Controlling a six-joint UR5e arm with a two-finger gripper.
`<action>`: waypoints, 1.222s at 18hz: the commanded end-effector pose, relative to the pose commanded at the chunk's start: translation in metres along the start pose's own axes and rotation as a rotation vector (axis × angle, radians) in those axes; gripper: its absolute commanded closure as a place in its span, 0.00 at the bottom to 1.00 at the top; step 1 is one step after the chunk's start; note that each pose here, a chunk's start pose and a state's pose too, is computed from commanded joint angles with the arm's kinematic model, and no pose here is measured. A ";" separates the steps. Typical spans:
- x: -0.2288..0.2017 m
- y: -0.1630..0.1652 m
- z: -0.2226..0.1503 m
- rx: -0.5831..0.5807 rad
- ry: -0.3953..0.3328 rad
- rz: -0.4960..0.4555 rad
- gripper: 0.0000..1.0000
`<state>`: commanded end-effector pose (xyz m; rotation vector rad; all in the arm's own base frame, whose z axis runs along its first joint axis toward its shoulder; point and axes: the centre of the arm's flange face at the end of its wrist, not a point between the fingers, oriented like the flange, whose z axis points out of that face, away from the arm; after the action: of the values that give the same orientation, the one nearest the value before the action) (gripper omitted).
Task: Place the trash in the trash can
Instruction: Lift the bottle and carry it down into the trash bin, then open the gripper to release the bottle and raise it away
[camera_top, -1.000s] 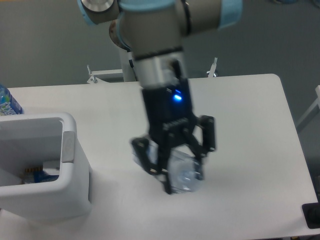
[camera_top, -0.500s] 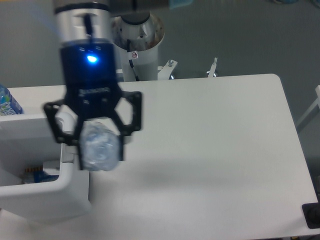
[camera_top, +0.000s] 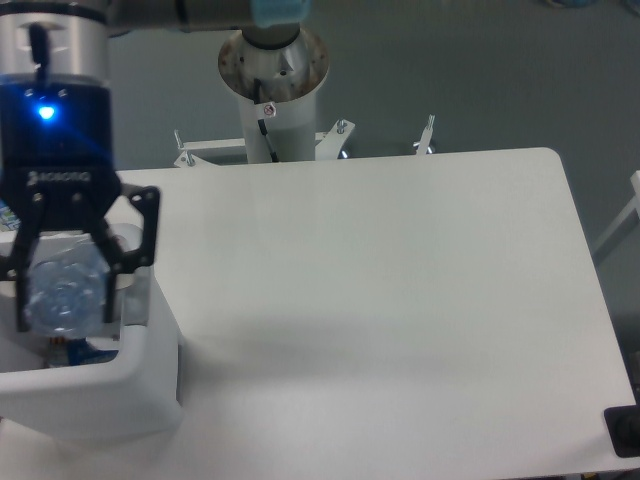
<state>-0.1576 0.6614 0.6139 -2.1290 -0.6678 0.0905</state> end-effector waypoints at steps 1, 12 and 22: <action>0.003 0.004 0.006 -0.010 0.003 0.002 0.58; 0.018 0.040 0.059 -0.104 0.012 0.045 0.09; -0.004 0.036 0.052 -0.098 -0.055 0.060 0.00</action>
<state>-0.1613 0.6804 0.5532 -2.2484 -0.6528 0.1520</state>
